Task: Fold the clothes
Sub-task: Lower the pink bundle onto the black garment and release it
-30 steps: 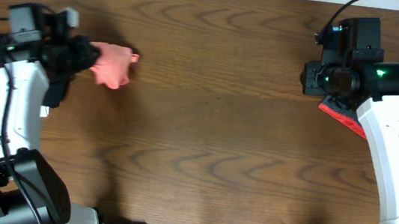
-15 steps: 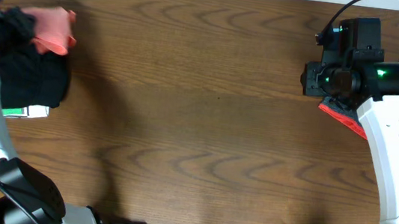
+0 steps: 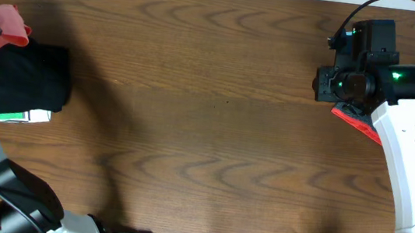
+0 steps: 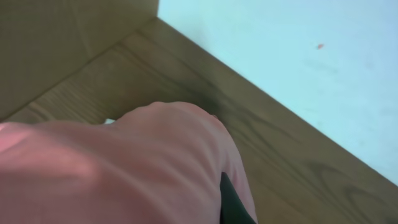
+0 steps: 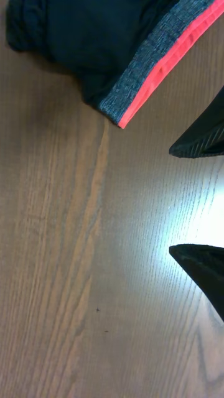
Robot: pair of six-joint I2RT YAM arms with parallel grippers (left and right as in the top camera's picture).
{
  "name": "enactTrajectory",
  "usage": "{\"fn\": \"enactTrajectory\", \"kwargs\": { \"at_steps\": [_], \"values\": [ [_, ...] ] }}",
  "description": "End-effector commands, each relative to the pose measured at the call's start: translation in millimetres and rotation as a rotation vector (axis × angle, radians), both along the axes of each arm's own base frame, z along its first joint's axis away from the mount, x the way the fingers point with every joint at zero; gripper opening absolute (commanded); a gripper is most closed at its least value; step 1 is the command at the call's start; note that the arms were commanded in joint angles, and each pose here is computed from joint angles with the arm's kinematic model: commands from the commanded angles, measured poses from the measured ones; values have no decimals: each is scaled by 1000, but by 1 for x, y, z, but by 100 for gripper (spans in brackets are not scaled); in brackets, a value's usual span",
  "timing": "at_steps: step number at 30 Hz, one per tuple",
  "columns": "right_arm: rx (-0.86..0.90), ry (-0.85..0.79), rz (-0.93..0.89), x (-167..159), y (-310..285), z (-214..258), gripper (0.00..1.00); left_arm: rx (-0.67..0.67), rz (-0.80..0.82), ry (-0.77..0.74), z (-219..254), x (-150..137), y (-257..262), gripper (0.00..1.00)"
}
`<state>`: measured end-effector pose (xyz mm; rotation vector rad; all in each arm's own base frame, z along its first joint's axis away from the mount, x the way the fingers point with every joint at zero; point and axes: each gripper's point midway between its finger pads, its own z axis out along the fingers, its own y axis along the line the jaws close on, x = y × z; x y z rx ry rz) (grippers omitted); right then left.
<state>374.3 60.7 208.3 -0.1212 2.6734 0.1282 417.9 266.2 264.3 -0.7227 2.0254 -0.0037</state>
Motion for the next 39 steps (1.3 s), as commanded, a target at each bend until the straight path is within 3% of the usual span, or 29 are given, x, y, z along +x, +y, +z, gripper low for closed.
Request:
{"fn": "enactTrajectory", "kwargs": {
  "at_steps": [1,9,14,20,25,29,32,39],
  "values": [
    [-10,-12,6,-1,-2,4,44,55,40,-4,2,6,18,6],
    [-8,-9,3,-1,-2,4,44,81,60,-18,-10,20,33,6],
    [-8,-8,3,-1,-2,4,44,37,56,39,-41,23,35,6],
    [-8,-7,3,-2,-2,4,44,-170,3,158,-96,16,9,6],
    [-9,-5,3,-2,-2,4,44,-318,-66,185,-107,12,-22,6],
    [-9,-2,3,-3,-2,3,44,-425,-24,238,-118,-1,-33,7],
    [-10,3,3,-4,-2,3,44,-507,19,290,-127,-13,-43,13],
    [-12,14,3,-6,-3,1,45,-571,30,338,-133,-23,-54,13]
  ]
}}
